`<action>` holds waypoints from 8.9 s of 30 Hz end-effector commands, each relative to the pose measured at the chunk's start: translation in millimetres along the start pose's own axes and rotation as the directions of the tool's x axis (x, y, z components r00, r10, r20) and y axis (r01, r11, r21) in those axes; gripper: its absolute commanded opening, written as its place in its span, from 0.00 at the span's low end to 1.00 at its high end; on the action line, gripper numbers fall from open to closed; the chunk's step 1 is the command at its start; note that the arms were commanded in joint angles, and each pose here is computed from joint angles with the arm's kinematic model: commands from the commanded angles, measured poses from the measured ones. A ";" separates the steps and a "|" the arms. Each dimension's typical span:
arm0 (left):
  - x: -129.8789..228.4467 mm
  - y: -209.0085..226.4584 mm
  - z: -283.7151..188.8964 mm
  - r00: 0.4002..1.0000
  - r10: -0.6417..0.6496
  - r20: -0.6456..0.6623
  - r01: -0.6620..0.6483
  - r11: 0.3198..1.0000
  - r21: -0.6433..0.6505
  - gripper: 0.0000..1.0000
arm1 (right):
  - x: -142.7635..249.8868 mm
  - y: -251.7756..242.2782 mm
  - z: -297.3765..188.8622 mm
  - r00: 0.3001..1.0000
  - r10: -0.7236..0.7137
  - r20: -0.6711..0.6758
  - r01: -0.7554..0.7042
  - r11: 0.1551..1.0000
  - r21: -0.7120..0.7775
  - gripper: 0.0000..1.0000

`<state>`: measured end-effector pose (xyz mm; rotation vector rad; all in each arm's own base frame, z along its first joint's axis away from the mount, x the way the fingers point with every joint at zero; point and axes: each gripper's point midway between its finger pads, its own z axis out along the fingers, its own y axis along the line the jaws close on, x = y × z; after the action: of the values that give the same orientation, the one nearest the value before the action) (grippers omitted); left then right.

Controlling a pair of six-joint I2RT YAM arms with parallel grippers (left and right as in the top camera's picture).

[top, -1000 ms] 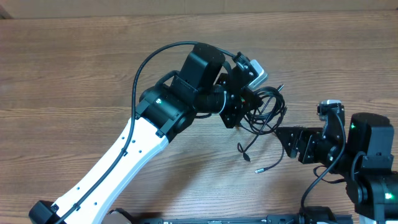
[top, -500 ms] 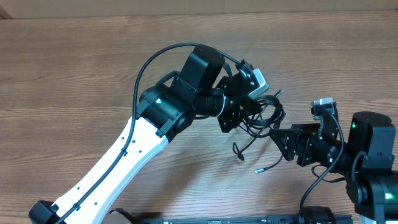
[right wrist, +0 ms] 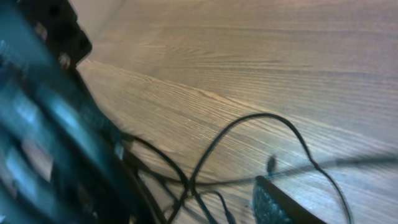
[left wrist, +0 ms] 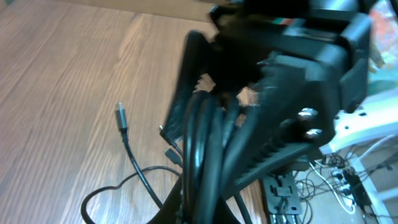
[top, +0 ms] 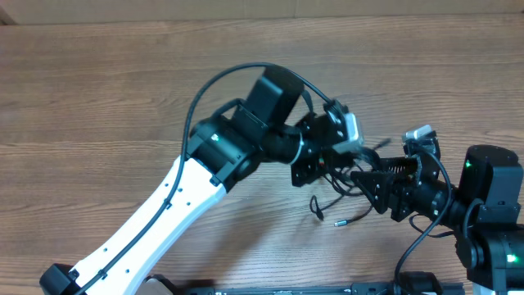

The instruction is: Untangle cables

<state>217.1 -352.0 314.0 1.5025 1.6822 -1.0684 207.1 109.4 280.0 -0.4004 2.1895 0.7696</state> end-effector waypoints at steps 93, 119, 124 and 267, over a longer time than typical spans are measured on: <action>75.6 152.3 -128.7 0.824 -0.514 0.239 0.411 0.253 -0.876 0.99 | -38.1 33.8 -8.3 0.975 0.197 0.104 -0.173 0.963 -0.204 0.04; 33.7 59.6 -37.8 0.586 -0.796 0.153 0.799 0.535 -0.277 0.91 | -60.1 -24.4 -11.9 0.831 0.478 0.284 -0.504 0.864 0.022 0.04; 16.1 63.0 -36.7 0.447 -0.864 0.232 0.892 0.412 -0.188 0.91 | -71.0 -29.3 -15.8 0.738 0.584 0.338 -0.615 0.788 -0.021 0.04; 48.8 88.8 -38.0 0.458 -0.795 0.397 0.845 0.249 -0.474 0.04 | -20.7 -21.2 -4.5 0.980 0.172 0.103 -0.184 0.976 0.118 0.68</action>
<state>304.2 -284.5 265.8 -0.3261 2.5371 -0.8150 228.3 93.0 286.3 -0.0901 2.2084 0.7525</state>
